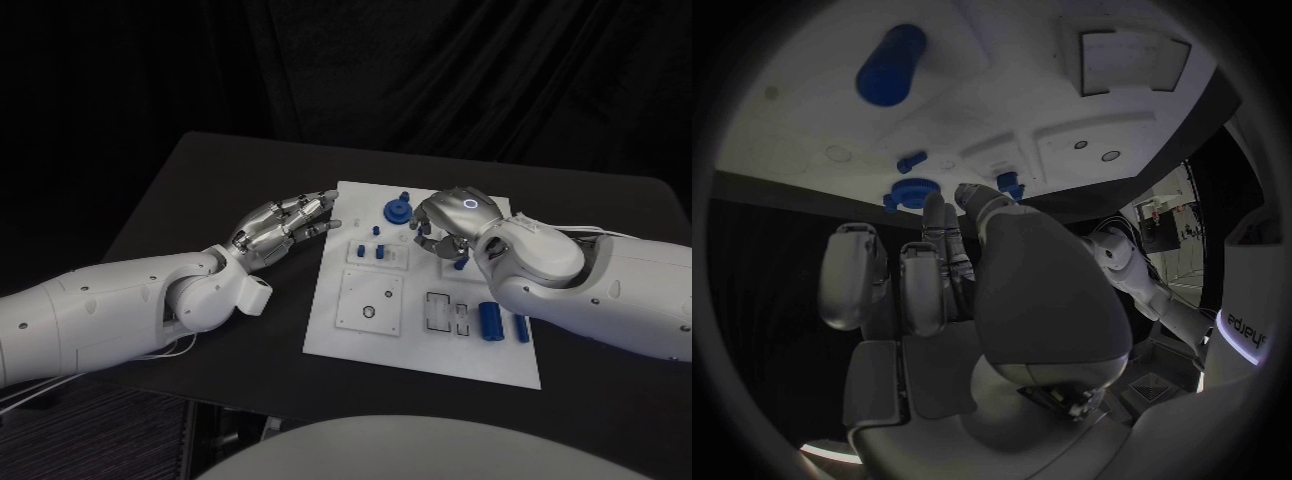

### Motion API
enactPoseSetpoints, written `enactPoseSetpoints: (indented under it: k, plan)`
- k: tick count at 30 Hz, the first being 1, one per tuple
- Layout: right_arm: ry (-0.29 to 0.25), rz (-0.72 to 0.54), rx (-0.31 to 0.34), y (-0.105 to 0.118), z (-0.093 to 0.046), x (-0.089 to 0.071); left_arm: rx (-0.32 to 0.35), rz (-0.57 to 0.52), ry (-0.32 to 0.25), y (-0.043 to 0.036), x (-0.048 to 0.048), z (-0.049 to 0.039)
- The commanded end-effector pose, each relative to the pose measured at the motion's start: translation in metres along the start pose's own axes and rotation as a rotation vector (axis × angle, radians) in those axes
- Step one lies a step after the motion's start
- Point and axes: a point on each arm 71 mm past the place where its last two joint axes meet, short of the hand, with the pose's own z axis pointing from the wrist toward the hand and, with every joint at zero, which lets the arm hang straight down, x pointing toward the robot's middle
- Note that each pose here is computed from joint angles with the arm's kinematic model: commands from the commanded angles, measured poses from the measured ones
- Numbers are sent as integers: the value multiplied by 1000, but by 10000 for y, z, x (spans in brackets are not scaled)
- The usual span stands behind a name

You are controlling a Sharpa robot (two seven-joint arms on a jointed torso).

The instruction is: Assemble the parts on the task board

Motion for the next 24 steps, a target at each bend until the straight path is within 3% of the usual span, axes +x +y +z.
enactPoseSetpoints:
  k: [1, 12, 24]
  plan:
    - [-39, -11, 45, -80, 22, -90, 10, -10, 5, -3, 12, 0]
    - [-64, -15, 108, -321, 126, -305, 9, -9, 2, -3, 12, -3]
    - [90, 35, 166, -498, 255, -236, 7, -10, 6, 5, 19, 12]
